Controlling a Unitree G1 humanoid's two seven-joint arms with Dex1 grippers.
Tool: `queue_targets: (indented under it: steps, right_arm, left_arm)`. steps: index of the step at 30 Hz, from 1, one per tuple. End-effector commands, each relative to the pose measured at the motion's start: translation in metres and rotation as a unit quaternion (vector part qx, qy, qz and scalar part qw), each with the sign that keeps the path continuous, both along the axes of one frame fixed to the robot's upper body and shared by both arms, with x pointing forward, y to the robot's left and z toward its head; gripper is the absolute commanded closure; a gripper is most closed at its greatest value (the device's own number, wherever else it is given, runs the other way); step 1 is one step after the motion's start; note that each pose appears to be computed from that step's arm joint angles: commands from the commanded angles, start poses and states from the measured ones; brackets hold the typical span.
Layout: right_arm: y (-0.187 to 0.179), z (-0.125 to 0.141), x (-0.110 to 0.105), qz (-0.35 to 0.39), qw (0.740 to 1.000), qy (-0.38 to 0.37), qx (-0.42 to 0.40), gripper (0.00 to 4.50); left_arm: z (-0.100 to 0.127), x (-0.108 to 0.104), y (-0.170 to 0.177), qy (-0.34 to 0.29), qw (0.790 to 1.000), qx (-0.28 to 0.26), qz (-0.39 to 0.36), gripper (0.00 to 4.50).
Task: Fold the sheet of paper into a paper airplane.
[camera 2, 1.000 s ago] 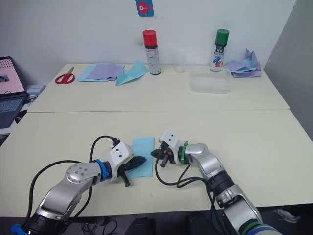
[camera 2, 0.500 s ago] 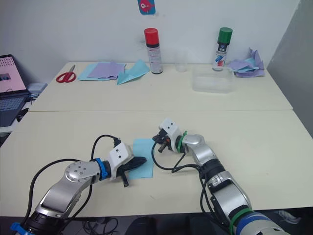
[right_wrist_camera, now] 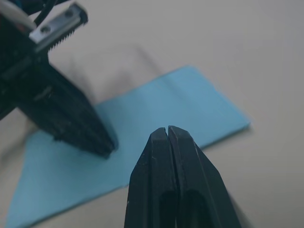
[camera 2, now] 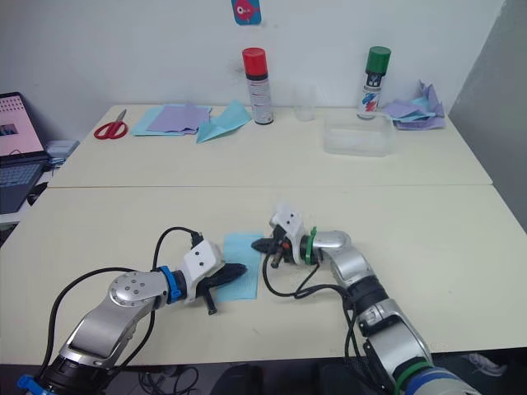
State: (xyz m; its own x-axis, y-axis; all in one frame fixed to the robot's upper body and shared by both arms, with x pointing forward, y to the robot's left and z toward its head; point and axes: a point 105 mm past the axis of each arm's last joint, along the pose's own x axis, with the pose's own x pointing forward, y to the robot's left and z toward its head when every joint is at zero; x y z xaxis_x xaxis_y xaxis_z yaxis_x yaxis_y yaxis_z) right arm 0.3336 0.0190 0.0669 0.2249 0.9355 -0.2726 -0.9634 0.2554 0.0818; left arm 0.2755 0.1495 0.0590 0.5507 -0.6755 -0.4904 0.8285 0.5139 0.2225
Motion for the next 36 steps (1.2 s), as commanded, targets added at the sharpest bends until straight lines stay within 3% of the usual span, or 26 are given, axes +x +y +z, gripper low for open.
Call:
queue_targets:
  steps: [1,8,23,26,30,33,36]
  right_arm:
    - [0.008,0.005,-0.002,0.017,0.999,-0.024,-0.013,4.48]
    - [-0.003,-0.019,0.014,-0.027,0.994,-0.057,-0.094,4.48]
    - [-0.016,-0.026,0.049,-0.13,0.981,-0.077,-0.124,4.48]
    - [-0.017,-0.018,0.054,-0.141,0.981,-0.086,-0.106,4.48]
    - [-0.006,0.02,0.052,-0.132,0.987,-0.089,0.014,4.48]
    - [-0.004,0.037,0.043,-0.104,0.989,-0.088,0.063,4.48]
    - [-0.003,0.033,0.026,-0.055,0.993,-0.093,0.056,4.48]
  left_arm:
    - [-0.049,-0.023,0.011,0.097,0.994,0.042,0.009,4.5]
    - [-0.051,-0.027,0.011,0.099,0.994,0.047,0.004,4.5]
    - [-0.052,-0.031,0.013,0.098,0.994,0.047,0.005,4.5]
    - [-0.052,-0.031,0.014,0.099,0.994,0.046,0.007,4.5]
    - [-0.052,-0.031,0.013,0.099,0.994,0.04,0.012,4.5]
    - [-0.052,-0.031,0.013,0.1,0.994,0.039,0.012,4.5]
    - [-0.053,-0.03,0.013,0.1,0.994,0.039,0.011,4.5]
